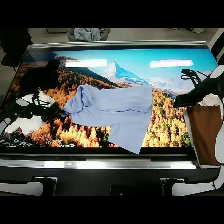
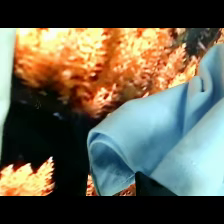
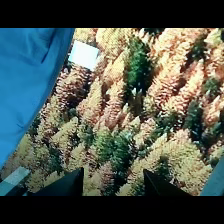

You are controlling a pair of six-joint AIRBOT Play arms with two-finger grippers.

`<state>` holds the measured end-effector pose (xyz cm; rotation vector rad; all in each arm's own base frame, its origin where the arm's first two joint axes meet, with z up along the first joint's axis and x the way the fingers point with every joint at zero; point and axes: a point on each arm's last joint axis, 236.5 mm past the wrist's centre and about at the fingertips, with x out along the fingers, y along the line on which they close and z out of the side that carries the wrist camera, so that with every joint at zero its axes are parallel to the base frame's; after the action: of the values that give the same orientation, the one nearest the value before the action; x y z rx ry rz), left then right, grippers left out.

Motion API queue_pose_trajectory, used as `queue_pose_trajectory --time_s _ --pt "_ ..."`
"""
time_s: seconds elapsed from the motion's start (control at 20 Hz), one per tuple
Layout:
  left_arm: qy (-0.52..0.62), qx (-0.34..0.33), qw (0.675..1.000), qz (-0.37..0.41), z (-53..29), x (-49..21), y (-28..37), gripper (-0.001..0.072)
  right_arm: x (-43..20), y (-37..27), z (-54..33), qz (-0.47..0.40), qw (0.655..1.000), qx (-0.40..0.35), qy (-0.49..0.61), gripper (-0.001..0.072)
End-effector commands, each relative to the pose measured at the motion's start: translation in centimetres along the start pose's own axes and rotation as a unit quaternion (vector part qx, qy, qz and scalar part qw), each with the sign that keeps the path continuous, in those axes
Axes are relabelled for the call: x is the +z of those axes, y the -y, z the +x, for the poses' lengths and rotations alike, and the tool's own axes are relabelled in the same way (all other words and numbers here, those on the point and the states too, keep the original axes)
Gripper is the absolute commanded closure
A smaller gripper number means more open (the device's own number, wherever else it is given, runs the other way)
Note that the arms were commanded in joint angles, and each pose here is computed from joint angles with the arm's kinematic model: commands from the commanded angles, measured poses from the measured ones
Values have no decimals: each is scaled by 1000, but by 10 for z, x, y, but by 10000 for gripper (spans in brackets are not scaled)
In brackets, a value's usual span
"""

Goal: Fold the shirts.

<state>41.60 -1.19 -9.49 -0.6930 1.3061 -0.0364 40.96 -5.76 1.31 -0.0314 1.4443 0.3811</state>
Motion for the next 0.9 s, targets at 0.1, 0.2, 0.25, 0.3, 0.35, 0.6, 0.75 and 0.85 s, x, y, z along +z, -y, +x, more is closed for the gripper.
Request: queue_pose_trajectory --time_s 0.1,0.2,0.25,0.3,0.35,0.6,0.75,0.85 --pt "-14 2 1000 11 11 -9 6 456 -4 -4 -1 -1 1000 8 -9 240" --pt "-14 2 1000 13 12 -9 7 611 -7 -5 -1 -1 1000 11 -15 240" --pt "-14 3 1000 17 12 -9 7 672 -8 -6 -1 -2 1000 12 -16 240" --pt "-14 3 1000 17 12 -8 6 672 -8 -6 -1 -3 1000 12 -16 240" --pt "-12 3 1000 16 10 -7 5 673 -8 -6 -1 -3 1000 12 -16 240" --pt "3 -1 999 46 -1 -2 10 675 -34 -21 24 1 998 42 -55 163" --pt "0 -4 998 68 -5 -5 13 675 -46 -66 75 50 988 145 -33 146" --pt "-10 -6 997 79 -7 -10 15 675 -36 -84 99 95 978 186 9 148"
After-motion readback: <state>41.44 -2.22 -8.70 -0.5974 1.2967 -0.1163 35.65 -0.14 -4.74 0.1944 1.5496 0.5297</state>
